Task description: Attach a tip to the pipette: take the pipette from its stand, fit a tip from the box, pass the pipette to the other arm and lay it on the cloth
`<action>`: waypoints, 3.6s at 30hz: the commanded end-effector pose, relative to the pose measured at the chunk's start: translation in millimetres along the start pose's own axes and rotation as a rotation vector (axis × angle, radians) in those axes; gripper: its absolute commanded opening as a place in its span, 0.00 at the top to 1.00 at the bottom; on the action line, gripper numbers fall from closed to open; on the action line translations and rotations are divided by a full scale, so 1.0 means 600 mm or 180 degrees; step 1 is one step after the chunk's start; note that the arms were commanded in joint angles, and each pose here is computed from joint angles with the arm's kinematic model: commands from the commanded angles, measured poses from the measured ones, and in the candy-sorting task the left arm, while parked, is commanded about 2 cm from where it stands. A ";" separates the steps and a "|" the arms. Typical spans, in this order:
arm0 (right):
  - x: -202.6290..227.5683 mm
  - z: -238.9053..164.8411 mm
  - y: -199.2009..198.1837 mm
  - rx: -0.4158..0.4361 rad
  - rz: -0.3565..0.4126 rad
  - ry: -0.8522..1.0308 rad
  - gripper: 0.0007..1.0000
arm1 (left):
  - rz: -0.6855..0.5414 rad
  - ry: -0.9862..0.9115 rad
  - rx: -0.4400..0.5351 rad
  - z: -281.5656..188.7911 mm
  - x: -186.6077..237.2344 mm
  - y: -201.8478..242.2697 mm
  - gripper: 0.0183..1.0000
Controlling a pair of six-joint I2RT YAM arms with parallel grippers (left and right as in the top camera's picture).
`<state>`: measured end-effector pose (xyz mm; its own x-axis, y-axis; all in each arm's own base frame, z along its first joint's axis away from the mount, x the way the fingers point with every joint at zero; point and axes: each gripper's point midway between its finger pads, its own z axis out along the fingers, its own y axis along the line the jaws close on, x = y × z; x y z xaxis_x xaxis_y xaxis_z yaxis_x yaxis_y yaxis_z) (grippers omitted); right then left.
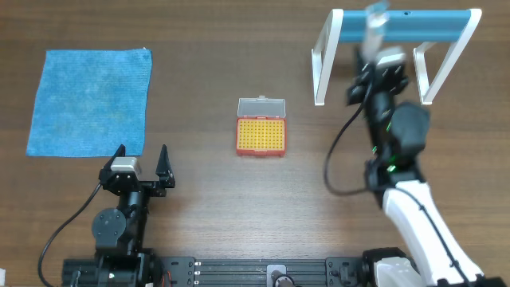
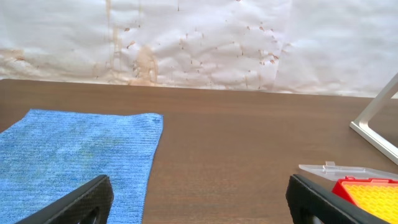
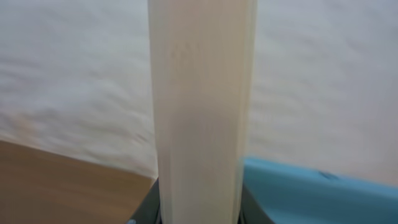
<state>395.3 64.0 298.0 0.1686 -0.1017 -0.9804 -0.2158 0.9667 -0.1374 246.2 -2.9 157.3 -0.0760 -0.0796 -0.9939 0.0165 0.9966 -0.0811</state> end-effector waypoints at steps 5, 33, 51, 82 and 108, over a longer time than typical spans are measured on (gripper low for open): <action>0.038 -0.077 0.228 -0.1389 0.0817 -0.0579 0.92 | 0.0028 0.0003 0.0038 0.000 0.001 -0.002 0.10; 0.181 -0.002 0.374 -0.1936 0.0740 0.0088 0.92 | 0.0027 0.0004 0.0038 0.000 0.001 -0.002 0.10; 0.186 -0.008 0.379 -0.2055 0.0653 0.0099 0.92 | 0.0028 0.0003 0.0038 0.000 0.001 -0.002 0.10; 0.262 -0.046 0.391 -0.2184 0.0683 0.0687 0.92 | 0.0028 0.0003 0.0038 0.000 0.001 -0.002 0.10; -0.010 -0.050 0.341 -0.2100 0.0521 -0.0524 0.92 | 0.0027 0.0004 0.0038 0.000 0.001 -0.002 0.10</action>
<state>327.1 258.0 250.5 0.2083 0.1199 -0.9707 -0.7785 0.6211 -0.0903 246.2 -2.9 157.3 -0.0760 -0.0796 -0.9939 0.0165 0.9966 -0.0811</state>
